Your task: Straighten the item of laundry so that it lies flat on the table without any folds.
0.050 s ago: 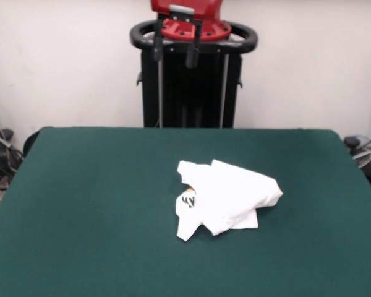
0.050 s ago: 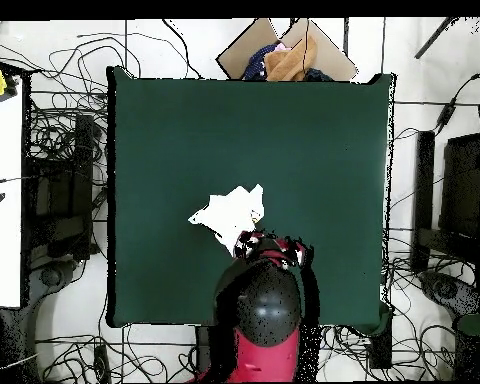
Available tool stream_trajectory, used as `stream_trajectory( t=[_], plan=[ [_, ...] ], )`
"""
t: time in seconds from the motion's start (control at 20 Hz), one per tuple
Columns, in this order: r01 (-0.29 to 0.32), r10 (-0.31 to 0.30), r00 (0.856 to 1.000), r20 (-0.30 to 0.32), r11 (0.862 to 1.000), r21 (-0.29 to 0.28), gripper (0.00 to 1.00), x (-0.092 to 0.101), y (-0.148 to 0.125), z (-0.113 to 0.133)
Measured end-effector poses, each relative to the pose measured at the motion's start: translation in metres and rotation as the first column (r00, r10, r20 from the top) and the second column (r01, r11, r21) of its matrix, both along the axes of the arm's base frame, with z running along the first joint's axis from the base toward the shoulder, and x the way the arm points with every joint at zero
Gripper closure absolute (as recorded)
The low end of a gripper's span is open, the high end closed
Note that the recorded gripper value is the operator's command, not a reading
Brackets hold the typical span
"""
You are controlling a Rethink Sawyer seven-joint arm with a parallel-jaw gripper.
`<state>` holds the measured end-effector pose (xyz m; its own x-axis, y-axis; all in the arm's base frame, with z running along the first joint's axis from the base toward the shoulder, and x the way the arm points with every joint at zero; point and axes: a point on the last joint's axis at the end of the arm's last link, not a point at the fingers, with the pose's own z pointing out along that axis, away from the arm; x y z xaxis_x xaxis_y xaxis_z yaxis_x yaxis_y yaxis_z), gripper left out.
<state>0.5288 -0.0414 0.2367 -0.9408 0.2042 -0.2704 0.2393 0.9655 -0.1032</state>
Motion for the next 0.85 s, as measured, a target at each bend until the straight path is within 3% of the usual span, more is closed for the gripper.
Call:
stream_trajectory(
  t=[0.15, 0.4, 0.85],
  plan=[
    [0.052, -0.05, 0.997, 0.05, 0.997, -0.049, 0.0, 0.006, -0.011, 0.004],
    [0.065, -0.061, 0.997, 0.043, 0.994, -0.086, 0.0, 0.008, -0.013, -0.008],
    [0.053, -0.051, 0.998, 0.027, 0.997, -0.057, 0.0, 0.013, 0.0, -0.031]
  ],
)
